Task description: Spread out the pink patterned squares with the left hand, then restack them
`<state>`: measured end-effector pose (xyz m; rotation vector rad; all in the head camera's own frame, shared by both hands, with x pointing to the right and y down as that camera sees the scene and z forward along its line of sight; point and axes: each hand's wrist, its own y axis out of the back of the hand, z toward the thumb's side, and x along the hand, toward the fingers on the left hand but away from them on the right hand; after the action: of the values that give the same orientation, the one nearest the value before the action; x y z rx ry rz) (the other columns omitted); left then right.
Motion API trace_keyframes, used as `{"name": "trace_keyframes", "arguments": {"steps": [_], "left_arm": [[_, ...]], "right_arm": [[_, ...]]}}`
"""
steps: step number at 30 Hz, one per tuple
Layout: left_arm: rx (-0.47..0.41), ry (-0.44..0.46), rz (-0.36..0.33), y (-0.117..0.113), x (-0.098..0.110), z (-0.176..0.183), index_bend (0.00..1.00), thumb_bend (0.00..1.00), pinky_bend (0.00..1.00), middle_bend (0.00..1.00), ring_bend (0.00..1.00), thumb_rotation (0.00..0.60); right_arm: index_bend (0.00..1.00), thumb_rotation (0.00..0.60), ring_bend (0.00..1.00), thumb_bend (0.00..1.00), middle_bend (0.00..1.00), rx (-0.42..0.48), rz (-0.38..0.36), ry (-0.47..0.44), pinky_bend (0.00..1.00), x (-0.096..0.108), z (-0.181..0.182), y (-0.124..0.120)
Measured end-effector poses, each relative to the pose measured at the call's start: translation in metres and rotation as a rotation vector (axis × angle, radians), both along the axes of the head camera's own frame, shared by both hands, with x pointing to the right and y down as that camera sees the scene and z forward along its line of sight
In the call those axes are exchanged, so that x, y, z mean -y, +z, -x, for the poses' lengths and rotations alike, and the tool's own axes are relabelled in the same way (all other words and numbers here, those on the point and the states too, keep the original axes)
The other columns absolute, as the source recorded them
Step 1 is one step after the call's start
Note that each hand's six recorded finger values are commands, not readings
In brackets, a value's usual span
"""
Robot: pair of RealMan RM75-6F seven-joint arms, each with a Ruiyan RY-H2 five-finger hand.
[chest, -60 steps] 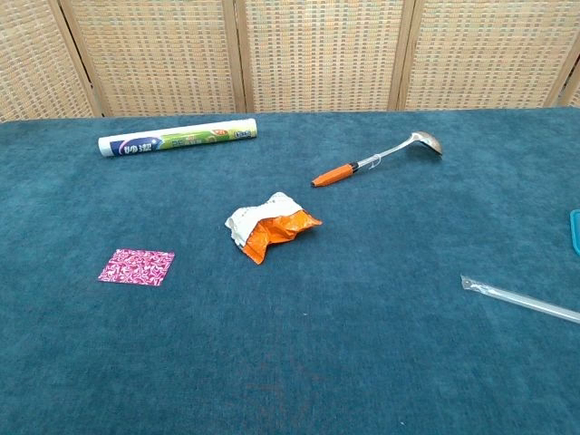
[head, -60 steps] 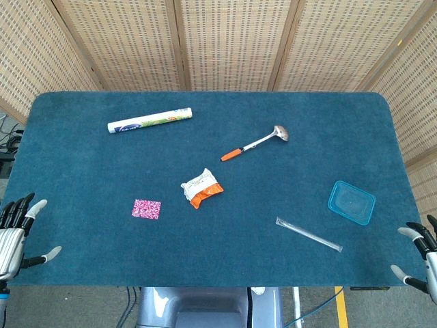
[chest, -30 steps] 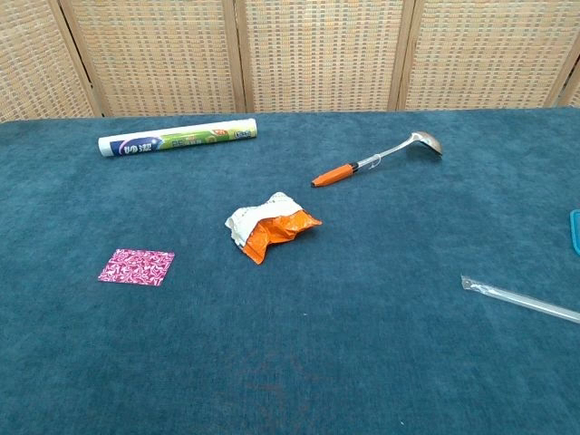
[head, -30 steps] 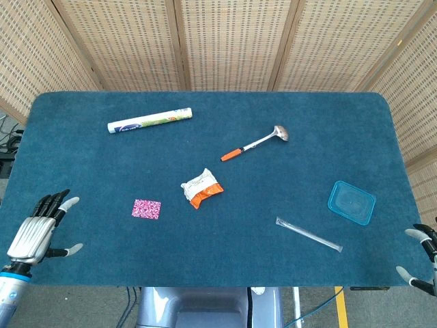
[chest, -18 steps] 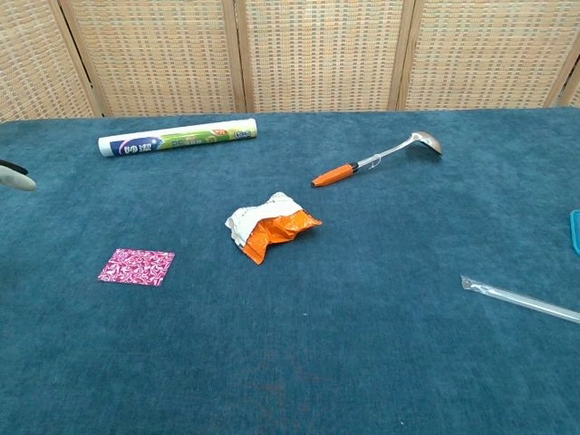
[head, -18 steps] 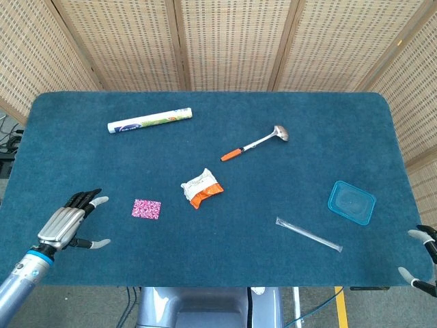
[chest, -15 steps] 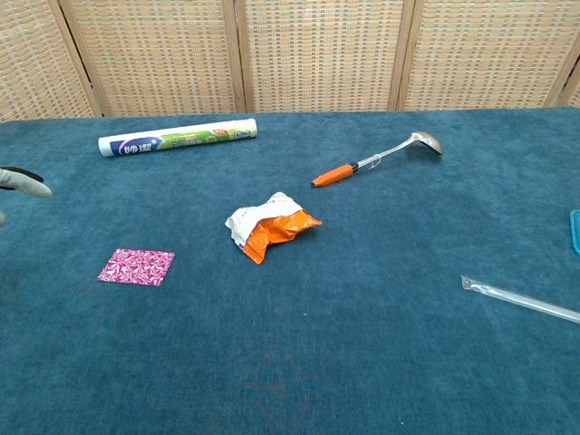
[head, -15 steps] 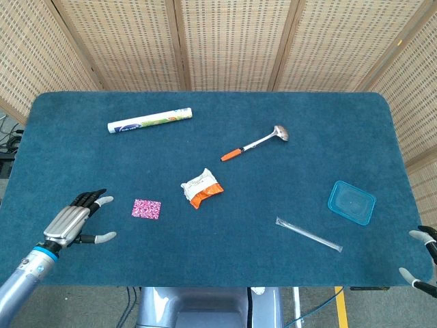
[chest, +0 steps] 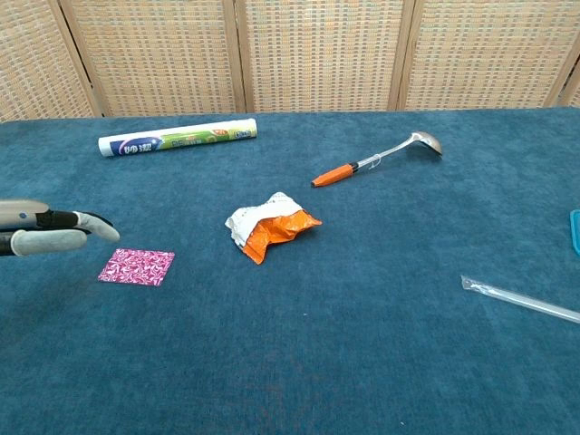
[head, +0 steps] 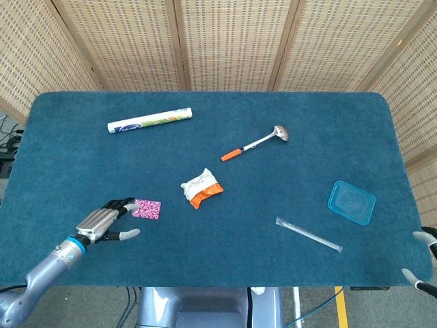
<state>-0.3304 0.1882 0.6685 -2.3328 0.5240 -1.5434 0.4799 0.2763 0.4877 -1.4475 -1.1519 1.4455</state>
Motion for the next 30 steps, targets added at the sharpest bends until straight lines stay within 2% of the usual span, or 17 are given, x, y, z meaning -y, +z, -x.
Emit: {"name": "trace_keyframes", "arguments": {"steps": [7, 16, 30], "left_arm": [[-0.027, 0.05, 0.031, 0.012, -0.005, -0.026, 0.12, 0.0, 0.0, 0.0, 0.0, 0.04], [-0.028, 0.067, 0.081, 0.03, -0.013, -0.04, 0.12, 0.0, 0.0, 0.0, 0.0, 0.041], [0.008, 0.055, 0.063, 0.043, -0.004, -0.042, 0.12, 0.0, 0.0, 0.0, 0.0, 0.041]], "right_arm": [[0.3, 0.6, 0.0, 0.0, 0.26, -0.005, 0.0, -0.002, 0.0, 0.003, 0.0, 0.0], [0.3, 0.6, 0.0, 0.0, 0.26, -0.008, 0.005, 0.008, 0.0, 0.002, -0.002, 0.001], [0.3, 0.6, 0.0, 0.01, 0.26, -0.013, 0.004, 0.019, 0.0, -0.001, -0.005, -0.001]]}}
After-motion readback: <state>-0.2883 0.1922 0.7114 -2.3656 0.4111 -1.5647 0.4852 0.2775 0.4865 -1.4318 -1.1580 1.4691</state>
